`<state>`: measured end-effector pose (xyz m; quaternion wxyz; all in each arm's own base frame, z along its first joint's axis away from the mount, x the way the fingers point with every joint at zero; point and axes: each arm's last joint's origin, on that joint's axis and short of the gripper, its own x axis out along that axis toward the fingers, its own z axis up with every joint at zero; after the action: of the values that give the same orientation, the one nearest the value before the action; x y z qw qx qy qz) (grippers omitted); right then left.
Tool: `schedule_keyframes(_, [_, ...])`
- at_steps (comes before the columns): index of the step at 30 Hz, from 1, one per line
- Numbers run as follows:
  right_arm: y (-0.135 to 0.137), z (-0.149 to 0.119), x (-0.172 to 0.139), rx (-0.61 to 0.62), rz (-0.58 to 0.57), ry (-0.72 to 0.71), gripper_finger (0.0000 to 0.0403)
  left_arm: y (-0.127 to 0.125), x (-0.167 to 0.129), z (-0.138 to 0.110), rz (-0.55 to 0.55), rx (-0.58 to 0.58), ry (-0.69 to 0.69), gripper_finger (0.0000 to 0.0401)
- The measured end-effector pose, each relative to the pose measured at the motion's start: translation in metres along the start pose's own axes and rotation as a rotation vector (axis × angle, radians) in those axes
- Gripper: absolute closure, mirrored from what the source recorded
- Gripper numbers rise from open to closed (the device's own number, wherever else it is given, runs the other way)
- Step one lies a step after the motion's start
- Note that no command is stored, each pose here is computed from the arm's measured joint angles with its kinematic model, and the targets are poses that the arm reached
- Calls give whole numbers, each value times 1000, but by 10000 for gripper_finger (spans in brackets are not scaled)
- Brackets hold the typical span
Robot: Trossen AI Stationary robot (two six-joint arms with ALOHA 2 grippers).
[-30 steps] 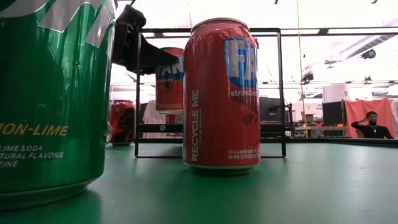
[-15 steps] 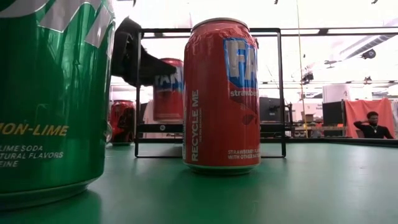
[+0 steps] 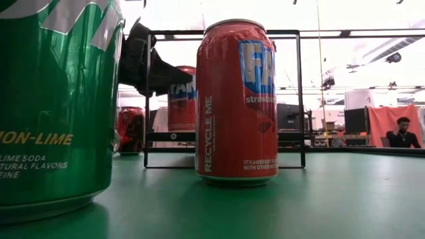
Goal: Place canned beverage on shelf
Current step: Put the orange soda can on the shelf and aligned with the other orange soda can
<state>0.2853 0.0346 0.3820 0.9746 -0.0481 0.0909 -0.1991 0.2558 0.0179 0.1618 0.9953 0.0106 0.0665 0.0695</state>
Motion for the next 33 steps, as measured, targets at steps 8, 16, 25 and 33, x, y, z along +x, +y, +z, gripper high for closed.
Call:
schedule_keyframes(8, [0,-1,0,-3,2,6,76,1,0,0,19,-29,1,113])
schedule_keyframes(16, [0,-1,0,-6,3,10,76,1,0,0,26,-61,1,94])
schedule_keyframes(25, [0,-2,0,-13,5,21,76,0,-1,1,13,-66,-4,7])
schedule_keyframes(33, [0,-2,0,-6,5,21,76,1,-10,16,-2,-55,-37,15])
